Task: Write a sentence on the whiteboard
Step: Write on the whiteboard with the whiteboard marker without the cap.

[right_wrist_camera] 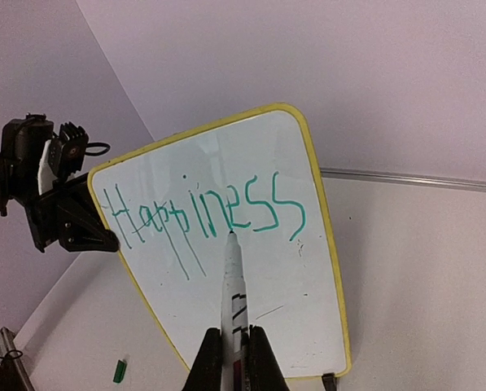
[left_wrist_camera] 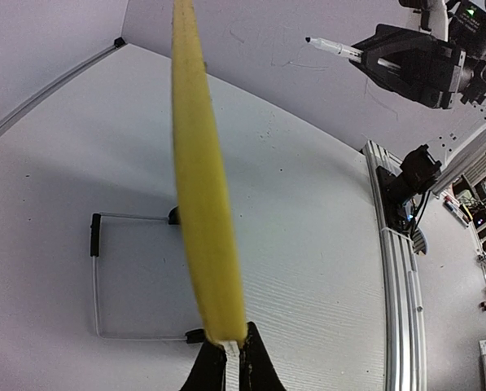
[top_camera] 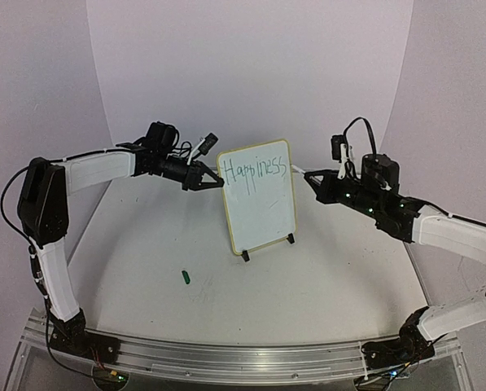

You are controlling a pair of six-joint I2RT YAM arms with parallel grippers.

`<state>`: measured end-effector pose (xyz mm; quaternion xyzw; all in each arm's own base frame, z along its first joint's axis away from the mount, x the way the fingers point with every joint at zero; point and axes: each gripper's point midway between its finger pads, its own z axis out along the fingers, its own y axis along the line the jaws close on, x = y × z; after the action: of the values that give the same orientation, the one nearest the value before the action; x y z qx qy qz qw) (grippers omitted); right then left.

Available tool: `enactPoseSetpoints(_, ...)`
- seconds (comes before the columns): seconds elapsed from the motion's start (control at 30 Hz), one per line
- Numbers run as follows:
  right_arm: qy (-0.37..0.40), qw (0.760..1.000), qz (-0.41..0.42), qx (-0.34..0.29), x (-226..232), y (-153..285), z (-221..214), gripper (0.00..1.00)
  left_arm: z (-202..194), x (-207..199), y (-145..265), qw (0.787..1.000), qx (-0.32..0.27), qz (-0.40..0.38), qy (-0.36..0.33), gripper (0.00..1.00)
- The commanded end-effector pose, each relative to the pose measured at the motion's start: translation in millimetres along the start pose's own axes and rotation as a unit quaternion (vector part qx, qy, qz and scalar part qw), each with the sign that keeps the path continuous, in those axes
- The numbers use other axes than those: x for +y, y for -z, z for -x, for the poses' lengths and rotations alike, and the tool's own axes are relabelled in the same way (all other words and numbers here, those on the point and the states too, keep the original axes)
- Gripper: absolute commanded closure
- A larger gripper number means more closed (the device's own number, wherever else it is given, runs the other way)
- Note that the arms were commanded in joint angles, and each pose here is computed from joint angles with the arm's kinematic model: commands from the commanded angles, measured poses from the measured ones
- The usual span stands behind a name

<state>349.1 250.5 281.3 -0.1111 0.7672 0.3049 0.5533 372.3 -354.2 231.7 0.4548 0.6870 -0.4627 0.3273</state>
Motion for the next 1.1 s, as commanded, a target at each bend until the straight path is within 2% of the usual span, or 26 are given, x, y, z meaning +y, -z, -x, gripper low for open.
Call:
enactPoseSetpoints(0.0,0.007,0.999,0.032,0.005,12,10,2,1.0,-12,0,-6,0.999,0.033,-0.007,0.031,1.0)
enactPoseSetpoints(0.33,0.014,0.991,0.119,0.056,53,3,-24,1.0,-26,-2,-5,0.997,0.063,-0.01,0.042,1.0)
enactPoseSetpoints(0.67,0.062,0.98,0.145,0.126,102,-52,-75,1.0,-32,-3,-9,0.997,0.056,-0.019,0.045,1.0)
enactPoseSetpoints(0.87,0.055,0.98,0.125,0.145,99,-79,-93,1.0,-33,-4,-8,0.997,0.057,-0.016,0.042,1.0)
enactPoseSetpoints(1.07,0.046,0.983,0.099,0.15,87,-84,-103,1.0,-30,-4,-6,0.998,0.055,-0.014,0.038,1.0)
